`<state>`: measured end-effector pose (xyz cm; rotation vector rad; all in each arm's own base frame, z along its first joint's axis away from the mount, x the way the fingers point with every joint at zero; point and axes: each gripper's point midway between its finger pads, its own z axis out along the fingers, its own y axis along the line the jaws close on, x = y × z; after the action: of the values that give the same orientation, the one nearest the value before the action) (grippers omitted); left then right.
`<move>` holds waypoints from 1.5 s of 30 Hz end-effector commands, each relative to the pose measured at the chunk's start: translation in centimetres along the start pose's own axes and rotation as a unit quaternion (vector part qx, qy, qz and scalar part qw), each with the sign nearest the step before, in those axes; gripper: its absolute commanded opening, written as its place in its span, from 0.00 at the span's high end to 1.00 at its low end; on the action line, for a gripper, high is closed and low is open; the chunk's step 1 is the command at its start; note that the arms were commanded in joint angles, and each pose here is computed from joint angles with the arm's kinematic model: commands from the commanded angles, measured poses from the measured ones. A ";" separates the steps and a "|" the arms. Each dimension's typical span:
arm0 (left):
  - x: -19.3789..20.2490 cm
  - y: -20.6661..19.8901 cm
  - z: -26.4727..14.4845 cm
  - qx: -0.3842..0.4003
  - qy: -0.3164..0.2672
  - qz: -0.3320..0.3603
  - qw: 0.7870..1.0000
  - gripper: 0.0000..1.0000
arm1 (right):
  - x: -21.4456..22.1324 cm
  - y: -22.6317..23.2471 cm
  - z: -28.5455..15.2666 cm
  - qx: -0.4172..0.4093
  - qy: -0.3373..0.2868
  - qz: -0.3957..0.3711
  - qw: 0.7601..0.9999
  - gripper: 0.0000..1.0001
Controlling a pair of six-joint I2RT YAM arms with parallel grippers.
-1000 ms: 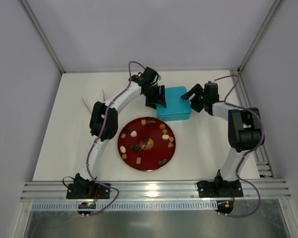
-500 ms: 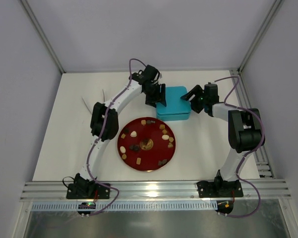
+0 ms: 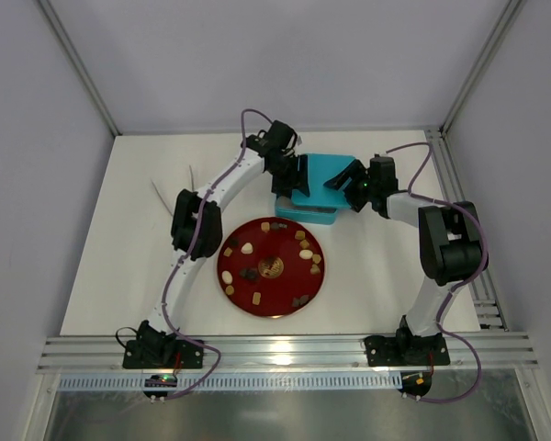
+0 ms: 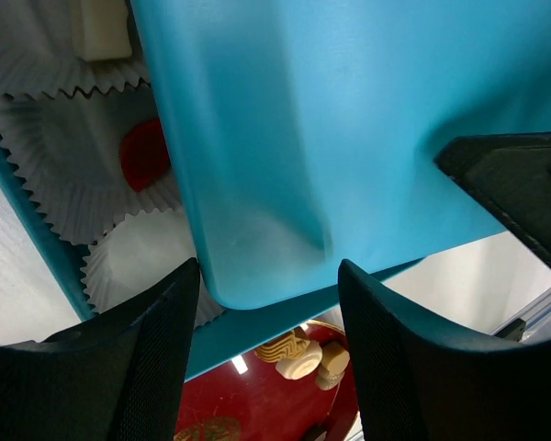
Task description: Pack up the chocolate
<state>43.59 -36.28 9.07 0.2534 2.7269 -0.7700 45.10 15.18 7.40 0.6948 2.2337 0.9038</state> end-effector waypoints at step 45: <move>-3.9 0.2 -7.2 0.010 -0.077 0.015 0.997 0.39 | -1.8 1.4 -1.1 0.015 -0.005 -0.074 0.997 0.39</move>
<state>44.94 -33.94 11.95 0.2299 2.6592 -0.7691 44.75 14.54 7.19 0.5930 2.3160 0.7960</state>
